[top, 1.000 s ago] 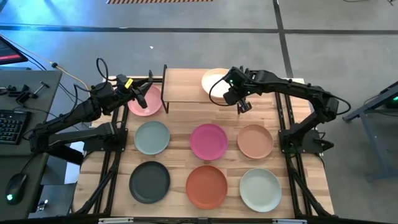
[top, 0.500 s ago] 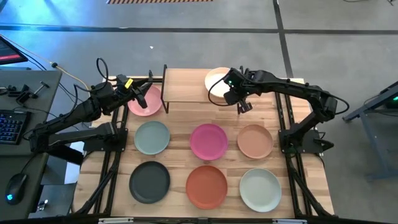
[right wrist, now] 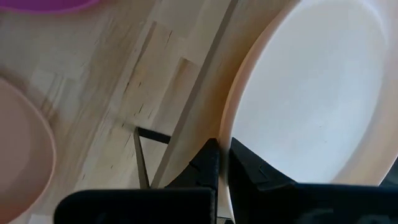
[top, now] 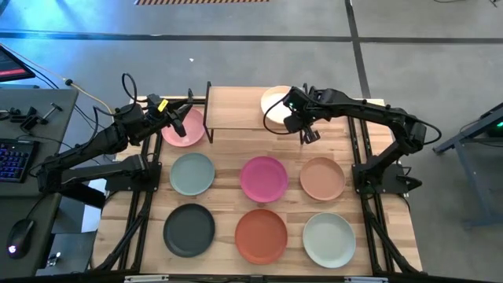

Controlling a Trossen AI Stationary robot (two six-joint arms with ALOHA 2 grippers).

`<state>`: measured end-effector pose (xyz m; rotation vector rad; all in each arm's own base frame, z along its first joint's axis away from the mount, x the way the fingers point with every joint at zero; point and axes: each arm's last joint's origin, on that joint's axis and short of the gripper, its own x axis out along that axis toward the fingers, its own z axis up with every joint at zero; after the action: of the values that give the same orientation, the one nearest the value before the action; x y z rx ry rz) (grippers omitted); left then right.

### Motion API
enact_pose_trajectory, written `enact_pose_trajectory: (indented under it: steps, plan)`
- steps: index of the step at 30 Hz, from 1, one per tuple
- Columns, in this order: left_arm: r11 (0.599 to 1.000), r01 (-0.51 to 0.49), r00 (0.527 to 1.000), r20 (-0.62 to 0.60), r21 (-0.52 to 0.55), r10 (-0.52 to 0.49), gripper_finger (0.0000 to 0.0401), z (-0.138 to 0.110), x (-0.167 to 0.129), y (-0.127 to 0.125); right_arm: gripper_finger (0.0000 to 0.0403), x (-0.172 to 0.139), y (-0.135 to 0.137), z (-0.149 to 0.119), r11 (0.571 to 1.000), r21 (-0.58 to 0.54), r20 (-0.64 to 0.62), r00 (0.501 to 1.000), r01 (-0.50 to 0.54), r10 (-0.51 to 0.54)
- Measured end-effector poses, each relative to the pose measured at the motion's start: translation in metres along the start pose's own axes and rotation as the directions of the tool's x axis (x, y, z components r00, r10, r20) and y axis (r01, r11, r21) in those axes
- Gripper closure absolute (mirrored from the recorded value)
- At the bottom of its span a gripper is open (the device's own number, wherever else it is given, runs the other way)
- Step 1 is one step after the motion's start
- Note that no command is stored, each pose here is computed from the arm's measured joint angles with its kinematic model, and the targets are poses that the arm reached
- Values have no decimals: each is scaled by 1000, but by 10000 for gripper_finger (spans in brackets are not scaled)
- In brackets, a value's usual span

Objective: Place and stack plates onto a shelf
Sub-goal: Put the light orange plate on the shelf

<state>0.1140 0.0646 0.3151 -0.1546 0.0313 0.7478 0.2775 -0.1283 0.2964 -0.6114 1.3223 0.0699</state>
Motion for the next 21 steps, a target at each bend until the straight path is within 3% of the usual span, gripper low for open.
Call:
enact_pose_trajectory:
  steps: [21]
  plan:
    - [1000, -1, 1000, 0, 0, 1, 272, 0, 0, 0, 402, 13, -2, 1, 1000, 30, -45, 999, -10, 11]
